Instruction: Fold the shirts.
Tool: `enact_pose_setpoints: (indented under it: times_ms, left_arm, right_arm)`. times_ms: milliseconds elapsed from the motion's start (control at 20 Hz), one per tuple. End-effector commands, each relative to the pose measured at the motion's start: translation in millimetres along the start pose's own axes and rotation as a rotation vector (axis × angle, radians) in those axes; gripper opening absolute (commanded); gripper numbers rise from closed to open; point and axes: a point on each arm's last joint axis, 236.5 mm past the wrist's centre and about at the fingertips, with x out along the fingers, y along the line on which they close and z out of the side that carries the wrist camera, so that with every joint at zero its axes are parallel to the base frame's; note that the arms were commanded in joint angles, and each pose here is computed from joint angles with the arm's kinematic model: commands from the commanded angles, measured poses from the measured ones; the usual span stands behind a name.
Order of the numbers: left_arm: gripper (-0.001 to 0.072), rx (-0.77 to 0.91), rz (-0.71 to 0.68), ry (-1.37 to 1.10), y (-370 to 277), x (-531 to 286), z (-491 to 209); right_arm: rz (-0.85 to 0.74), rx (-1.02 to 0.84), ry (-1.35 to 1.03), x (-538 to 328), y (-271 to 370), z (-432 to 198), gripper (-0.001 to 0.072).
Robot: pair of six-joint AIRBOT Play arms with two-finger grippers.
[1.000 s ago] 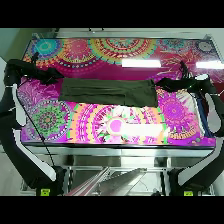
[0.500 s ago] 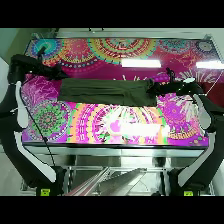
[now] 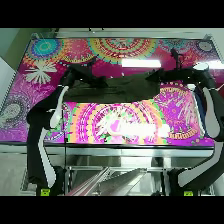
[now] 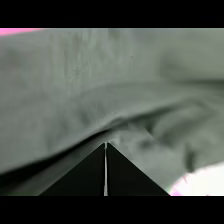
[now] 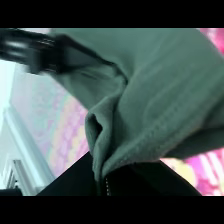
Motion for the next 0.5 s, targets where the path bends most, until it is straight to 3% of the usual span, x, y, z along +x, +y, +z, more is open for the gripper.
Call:
enact_pose_setpoints:
  times_ms: [0, 250, 450]
  left_arm:
    - [0.0011, 0.003, 0.0, 0.026, -22, 54, -20]
    - [0.0011, 0.086, -0.079, 0.008, -77, 32, -3]
    - [0.0011, 0.179, -0.199, -0.212, -138, -132, 51]
  right_arm:
    - [0.04, -0.102, -0.016, -23, 66, 6, 0.0022]
    - [0.027, -0.119, -0.02, -27, 75, 7, 0.0022]
    - [0.037, -0.129, -0.018, -20, 81, 7, 0.0022]
